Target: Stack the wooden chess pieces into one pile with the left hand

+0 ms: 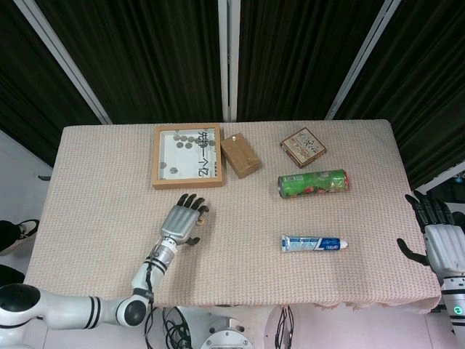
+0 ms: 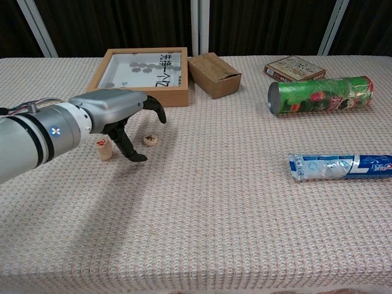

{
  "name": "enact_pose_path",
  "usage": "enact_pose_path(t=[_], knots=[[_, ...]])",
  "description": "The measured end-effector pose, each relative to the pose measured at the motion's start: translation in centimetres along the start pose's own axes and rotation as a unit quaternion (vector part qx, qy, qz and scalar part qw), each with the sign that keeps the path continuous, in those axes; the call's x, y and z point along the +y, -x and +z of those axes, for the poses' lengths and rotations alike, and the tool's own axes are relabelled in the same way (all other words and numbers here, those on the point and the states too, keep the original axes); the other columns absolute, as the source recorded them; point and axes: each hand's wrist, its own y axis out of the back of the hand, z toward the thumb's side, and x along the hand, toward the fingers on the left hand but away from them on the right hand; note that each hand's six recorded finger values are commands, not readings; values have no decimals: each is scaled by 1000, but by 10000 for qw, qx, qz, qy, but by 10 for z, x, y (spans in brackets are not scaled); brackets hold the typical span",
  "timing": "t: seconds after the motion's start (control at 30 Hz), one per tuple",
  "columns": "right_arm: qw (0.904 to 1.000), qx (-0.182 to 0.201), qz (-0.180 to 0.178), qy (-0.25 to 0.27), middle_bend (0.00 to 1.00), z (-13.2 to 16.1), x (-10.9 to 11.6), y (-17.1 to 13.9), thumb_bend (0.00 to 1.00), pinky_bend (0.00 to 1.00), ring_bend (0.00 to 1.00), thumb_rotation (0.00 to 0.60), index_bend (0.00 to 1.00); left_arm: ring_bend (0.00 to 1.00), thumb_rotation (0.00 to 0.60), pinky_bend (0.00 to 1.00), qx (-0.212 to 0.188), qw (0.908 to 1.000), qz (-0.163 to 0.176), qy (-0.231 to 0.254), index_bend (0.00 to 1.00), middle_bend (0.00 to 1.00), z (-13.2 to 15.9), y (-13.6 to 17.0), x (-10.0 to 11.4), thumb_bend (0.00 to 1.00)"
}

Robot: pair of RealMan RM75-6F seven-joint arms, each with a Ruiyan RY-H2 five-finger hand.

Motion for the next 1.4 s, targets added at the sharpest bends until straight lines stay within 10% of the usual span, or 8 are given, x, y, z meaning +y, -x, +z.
enact_pose_path(t=[1.4], knots=[[10000,-40,34,13,0,-3,-1,2,244,0,0,600,0,0,600,0,173,9997,75,-124,466,121,-9,-22,-13,305]])
